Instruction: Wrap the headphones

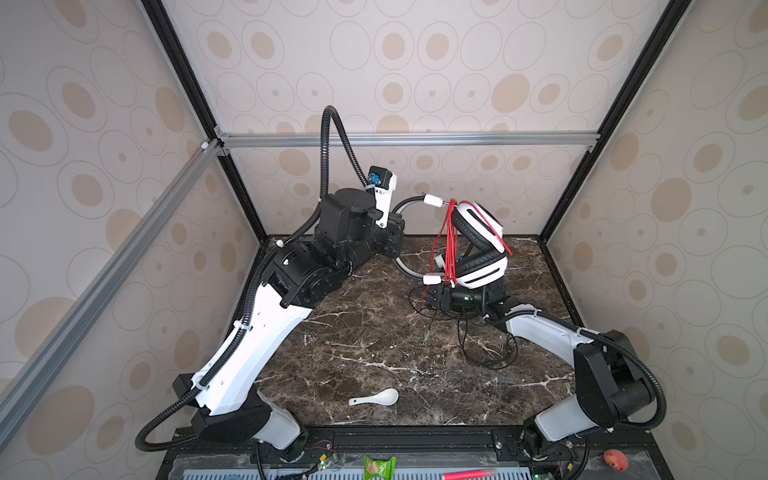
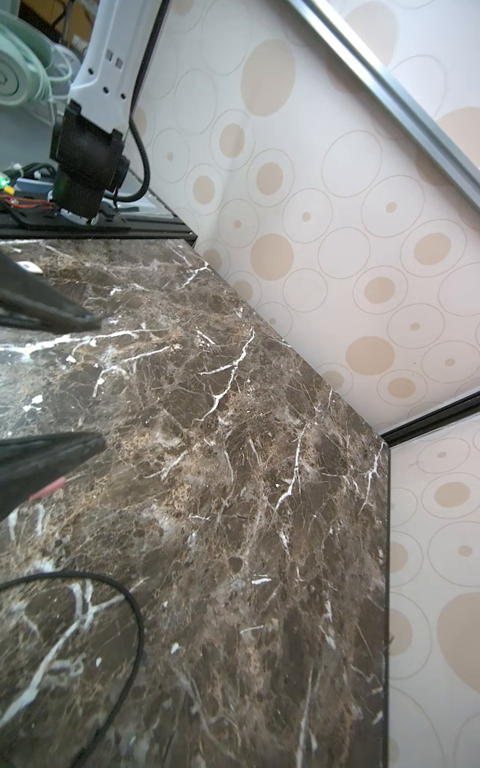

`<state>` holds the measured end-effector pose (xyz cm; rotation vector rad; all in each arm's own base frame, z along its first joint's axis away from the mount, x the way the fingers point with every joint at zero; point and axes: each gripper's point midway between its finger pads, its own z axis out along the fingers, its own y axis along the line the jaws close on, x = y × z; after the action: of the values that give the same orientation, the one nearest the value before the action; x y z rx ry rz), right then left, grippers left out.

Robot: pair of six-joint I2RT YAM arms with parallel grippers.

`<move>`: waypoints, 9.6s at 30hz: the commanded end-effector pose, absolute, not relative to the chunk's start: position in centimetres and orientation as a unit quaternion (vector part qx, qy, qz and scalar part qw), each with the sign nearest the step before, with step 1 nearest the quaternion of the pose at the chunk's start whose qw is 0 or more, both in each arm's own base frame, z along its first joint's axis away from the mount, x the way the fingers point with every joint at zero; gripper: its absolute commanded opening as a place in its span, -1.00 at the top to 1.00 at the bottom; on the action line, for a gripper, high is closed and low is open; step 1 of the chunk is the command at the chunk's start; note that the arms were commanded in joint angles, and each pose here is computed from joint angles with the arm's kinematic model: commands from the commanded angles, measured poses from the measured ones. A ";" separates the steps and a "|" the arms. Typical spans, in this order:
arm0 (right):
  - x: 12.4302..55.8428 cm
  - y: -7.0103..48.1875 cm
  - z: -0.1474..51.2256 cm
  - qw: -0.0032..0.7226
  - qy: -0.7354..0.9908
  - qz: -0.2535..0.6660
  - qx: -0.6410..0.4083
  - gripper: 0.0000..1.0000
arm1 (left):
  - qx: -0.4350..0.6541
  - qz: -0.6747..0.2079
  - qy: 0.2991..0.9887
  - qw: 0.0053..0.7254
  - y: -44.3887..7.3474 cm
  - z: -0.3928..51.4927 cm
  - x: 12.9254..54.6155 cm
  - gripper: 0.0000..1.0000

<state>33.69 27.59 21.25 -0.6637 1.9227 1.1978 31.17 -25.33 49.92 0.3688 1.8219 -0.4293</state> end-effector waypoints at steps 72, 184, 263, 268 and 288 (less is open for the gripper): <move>33.7 23.9 13.9 0.382 0.799 0.411 -0.215 1.00 | 0.044 -0.271 0.690 0.670 -24.7 58.4 33.1 1.00; 37.8 26.5 37.0 0.462 0.726 -0.113 -0.496 1.00 | 0.329 0.044 0.835 0.438 -18.1 27.9 31.6 1.00; 37.1 29.0 29.7 0.452 0.749 0.201 -0.442 0.86 | 0.288 -0.123 0.805 0.504 -20.4 38.4 28.1 1.00; 36.1 28.3 32.2 0.489 0.725 0.257 -0.411 0.67 | 0.287 -0.147 0.787 0.527 -20.8 42.6 27.7 1.00; 33.1 28.1 34.3 0.480 0.675 0.437 -0.350 0.37 | 0.277 -0.218 0.755 0.553 -24.0 48.9 29.1 1.00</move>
<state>34.40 27.85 32.18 -0.8379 1.7302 1.0048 30.07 -23.46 43.60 0.7401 1.9164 -0.3782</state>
